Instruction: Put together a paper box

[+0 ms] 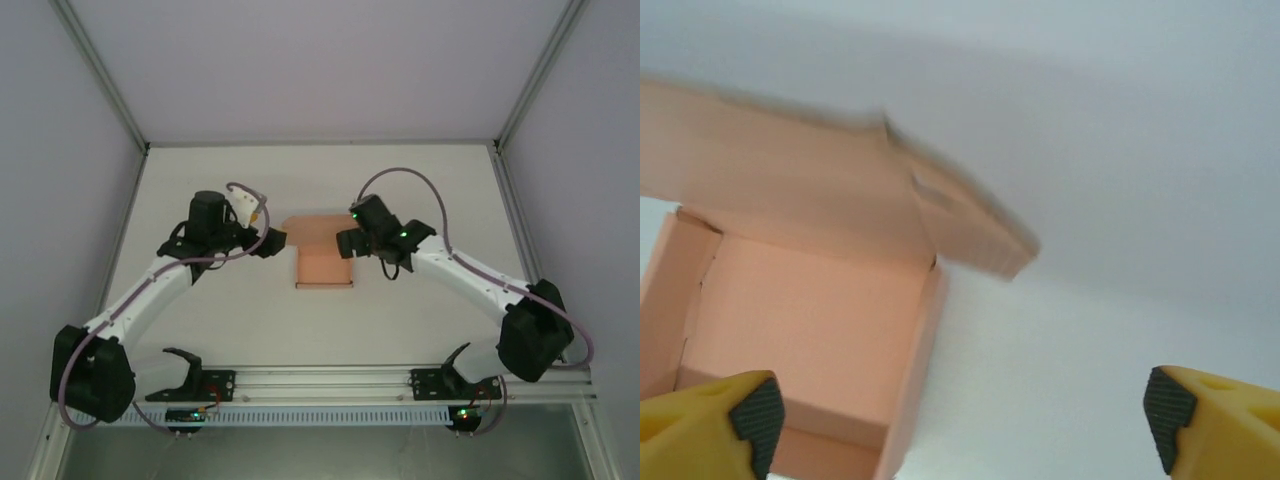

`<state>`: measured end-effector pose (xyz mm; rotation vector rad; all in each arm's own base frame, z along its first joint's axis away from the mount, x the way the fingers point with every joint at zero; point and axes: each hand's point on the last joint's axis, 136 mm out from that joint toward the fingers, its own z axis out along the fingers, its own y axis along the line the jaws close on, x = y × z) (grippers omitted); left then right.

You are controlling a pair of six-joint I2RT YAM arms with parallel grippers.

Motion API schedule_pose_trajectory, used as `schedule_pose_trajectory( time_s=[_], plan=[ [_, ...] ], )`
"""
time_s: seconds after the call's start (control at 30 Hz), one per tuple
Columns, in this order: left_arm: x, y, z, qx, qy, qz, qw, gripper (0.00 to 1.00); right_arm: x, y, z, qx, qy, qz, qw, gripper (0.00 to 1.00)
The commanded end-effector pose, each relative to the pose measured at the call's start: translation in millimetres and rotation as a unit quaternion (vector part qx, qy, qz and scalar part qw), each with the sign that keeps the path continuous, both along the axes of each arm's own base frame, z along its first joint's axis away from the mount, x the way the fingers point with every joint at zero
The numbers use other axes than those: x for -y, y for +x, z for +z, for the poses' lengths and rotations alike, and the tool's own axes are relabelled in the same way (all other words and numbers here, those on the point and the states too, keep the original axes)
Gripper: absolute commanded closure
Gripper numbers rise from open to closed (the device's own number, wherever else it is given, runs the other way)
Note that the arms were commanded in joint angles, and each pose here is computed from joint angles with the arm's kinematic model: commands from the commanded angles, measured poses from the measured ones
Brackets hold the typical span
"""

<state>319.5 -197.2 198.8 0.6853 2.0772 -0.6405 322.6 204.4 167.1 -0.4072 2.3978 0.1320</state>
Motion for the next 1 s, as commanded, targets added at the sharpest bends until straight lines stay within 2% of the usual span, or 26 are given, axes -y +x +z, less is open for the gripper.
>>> schedule_pose_trajectory(
  time_s=[0.0,0.1,0.17,0.3,0.37,0.47,0.6,0.67,0.73,0.8,0.87,0.97],
  plan=[
    [18.5,-5.5,2.3,0.011,0.028,-0.102,0.994,0.0,-18.9,13.8,13.4,0.063,-0.033,0.174,0.982,0.02],
    [27.1,-1.3,-7.4,-0.006,0.039,-0.141,0.989,0.0,-25.7,12.7,10.2,0.042,-0.033,0.261,0.964,0.02],
    [31.3,-2.9,-16.1,-0.026,0.05,-0.168,0.984,0.07,-25.1,19.2,2.7,0.03,-0.044,0.279,0.959,0.06],
    [30.1,-0.7,-32.0,-0.052,0.083,-0.192,0.977,0.19,-15.6,35.3,-12.7,-0.006,-0.072,0.279,0.957,0.16],
    [28.3,3.1,-37.4,-0.054,0.097,-0.189,0.976,0.26,-14.5,37.4,-20.0,-0.02,-0.074,0.286,0.955,0.28],
    [31.0,6.3,-43.9,-0.066,0.105,-0.195,0.973,0.37,-13.8,37.9,-29.0,-0.032,-0.08,0.296,0.951,0.36],
    [37.6,6.3,-50.9,-0.084,0.114,-0.208,0.968,0.46,-13.9,39.4,-29.9,-0.035,-0.08,0.296,0.951,0.45],
    [39.0,8.8,-52.9,-0.085,0.115,-0.208,0.968,0.56,-13.3,38.7,-30.4,-0.036,-0.082,0.297,0.951,0.5],
    [40.5,9.6,-53.0,-0.088,0.112,-0.208,0.968,0.7,-13.7,37.9,-31.5,-0.038,-0.082,0.299,0.95,0.55],
    [42.4,9.2,-51.0,-0.086,0.112,-0.21,0.967,0.87,-13.5,37.0,-32.2,-0.041,-0.084,0.299,0.95,0.65],
    [43.3,10.5,-49.0,-0.084,0.11,-0.206,0.969,0.94,-13.5,37.1,-30.7,-0.04,-0.087,0.298,0.95,0.73],
    [46.8,14.5,-46.0,-0.085,0.104,-0.192,0.972,1.0,-12.5,40.1,-26.6,-0.03,-0.097,0.293,0.951,0.78]
  ],
)
